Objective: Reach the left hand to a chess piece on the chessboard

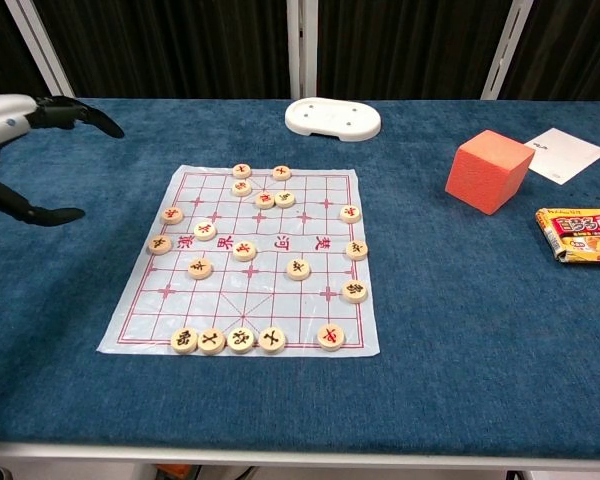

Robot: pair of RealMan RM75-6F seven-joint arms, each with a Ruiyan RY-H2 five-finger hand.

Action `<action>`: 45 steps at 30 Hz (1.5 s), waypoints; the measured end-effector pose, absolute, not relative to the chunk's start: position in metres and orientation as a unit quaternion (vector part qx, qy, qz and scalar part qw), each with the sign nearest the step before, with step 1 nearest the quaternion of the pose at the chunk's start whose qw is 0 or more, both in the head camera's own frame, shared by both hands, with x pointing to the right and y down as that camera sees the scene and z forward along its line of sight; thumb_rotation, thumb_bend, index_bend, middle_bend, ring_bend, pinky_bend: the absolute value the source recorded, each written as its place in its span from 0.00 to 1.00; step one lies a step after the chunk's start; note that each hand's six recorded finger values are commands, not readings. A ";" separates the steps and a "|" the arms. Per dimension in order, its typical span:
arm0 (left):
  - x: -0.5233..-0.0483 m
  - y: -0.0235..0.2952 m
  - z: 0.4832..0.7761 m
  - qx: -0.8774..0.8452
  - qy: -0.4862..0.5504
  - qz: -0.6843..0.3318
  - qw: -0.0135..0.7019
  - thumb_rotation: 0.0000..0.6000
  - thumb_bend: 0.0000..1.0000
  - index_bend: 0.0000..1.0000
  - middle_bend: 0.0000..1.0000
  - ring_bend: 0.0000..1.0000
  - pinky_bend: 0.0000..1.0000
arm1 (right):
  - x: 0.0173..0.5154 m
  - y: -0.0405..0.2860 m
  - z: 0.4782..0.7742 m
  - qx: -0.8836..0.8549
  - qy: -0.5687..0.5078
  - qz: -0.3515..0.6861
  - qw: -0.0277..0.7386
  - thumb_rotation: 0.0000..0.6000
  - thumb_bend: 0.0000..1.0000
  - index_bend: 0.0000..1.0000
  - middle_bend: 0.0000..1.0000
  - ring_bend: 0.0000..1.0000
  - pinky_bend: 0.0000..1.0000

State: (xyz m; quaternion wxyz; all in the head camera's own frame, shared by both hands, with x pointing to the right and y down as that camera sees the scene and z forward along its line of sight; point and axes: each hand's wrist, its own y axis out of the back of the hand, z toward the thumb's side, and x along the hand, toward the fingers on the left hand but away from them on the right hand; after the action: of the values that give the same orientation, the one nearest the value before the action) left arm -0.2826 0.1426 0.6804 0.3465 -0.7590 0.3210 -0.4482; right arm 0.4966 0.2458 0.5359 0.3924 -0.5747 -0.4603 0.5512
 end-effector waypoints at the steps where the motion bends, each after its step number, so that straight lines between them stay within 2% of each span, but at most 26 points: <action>1: -0.280 0.142 0.686 -0.761 0.321 -0.449 0.342 1.00 0.23 0.21 0.13 0.00 0.13 | 0.497 0.246 0.535 -0.574 -0.461 0.551 0.392 1.00 0.22 0.00 0.00 0.00 0.00; 12: -0.266 0.154 0.737 -0.779 0.325 -0.455 0.283 1.00 0.23 0.29 0.13 0.00 0.13 | 0.504 0.246 0.534 -0.568 -0.462 0.559 0.389 1.00 0.22 0.00 0.00 0.00 0.00; 22: -0.263 0.157 0.747 -0.780 0.315 -0.457 0.289 1.00 0.23 0.37 0.13 0.00 0.11 | 0.501 0.246 0.538 -0.572 -0.456 0.561 0.388 1.00 0.22 0.00 0.00 0.00 0.00; 33: -0.253 0.152 0.759 -0.786 0.304 -0.456 0.286 1.00 0.25 0.39 0.13 0.00 0.11 | 0.507 0.249 0.539 -0.566 -0.458 0.568 0.383 1.00 0.22 0.00 0.00 0.00 0.00; 45: -0.249 0.153 0.768 -0.786 0.301 -0.461 0.279 1.00 0.30 0.45 0.13 0.00 0.10 | 0.509 0.249 0.542 -0.566 -0.457 0.571 0.379 1.00 0.22 0.00 0.00 0.00 0.00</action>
State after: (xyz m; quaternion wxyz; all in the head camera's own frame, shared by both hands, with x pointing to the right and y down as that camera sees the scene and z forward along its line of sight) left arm -0.2486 0.1534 0.7677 0.2791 -0.7864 0.3013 -0.4614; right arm 0.5086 0.2487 0.5422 0.3794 -0.5665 -0.4571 0.5711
